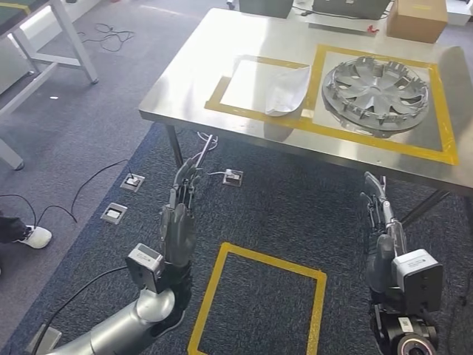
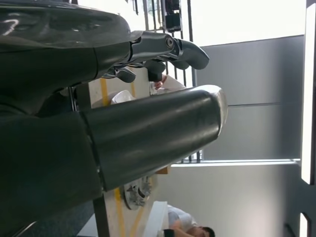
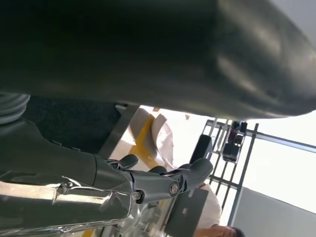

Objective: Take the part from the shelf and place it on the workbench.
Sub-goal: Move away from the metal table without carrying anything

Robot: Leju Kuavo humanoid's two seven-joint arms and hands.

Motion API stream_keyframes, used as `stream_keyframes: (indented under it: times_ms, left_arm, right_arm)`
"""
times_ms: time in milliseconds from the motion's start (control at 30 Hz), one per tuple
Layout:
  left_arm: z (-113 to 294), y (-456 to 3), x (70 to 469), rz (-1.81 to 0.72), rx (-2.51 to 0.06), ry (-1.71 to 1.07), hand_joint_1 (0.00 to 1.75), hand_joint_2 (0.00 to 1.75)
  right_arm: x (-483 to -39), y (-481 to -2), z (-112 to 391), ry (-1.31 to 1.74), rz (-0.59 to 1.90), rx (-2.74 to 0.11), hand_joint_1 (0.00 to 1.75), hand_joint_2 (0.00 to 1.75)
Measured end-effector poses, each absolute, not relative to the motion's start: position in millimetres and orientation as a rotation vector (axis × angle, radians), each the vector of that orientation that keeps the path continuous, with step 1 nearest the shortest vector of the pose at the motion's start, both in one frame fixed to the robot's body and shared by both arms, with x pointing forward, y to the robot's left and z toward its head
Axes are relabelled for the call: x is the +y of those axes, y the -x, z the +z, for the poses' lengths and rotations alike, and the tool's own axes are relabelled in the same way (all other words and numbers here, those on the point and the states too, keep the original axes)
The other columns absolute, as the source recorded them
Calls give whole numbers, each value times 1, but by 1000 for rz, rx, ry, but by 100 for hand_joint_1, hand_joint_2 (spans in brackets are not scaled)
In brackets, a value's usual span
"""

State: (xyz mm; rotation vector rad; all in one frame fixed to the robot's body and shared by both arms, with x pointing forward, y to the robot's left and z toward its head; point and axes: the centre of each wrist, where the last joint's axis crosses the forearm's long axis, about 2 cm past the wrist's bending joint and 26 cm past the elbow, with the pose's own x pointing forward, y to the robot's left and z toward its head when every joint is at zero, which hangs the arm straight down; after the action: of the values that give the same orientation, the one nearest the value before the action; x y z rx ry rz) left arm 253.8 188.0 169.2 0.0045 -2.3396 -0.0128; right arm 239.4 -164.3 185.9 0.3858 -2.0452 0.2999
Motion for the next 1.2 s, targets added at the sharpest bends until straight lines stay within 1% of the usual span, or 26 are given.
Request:
stream_keyframes:
  times_ms: [1200]
  left_arm:
    - [166,-251,190,-21,-2337,-19,0,0]
  right_arm:
    - [-164,-241,186,-411,312,-2045,0,0]
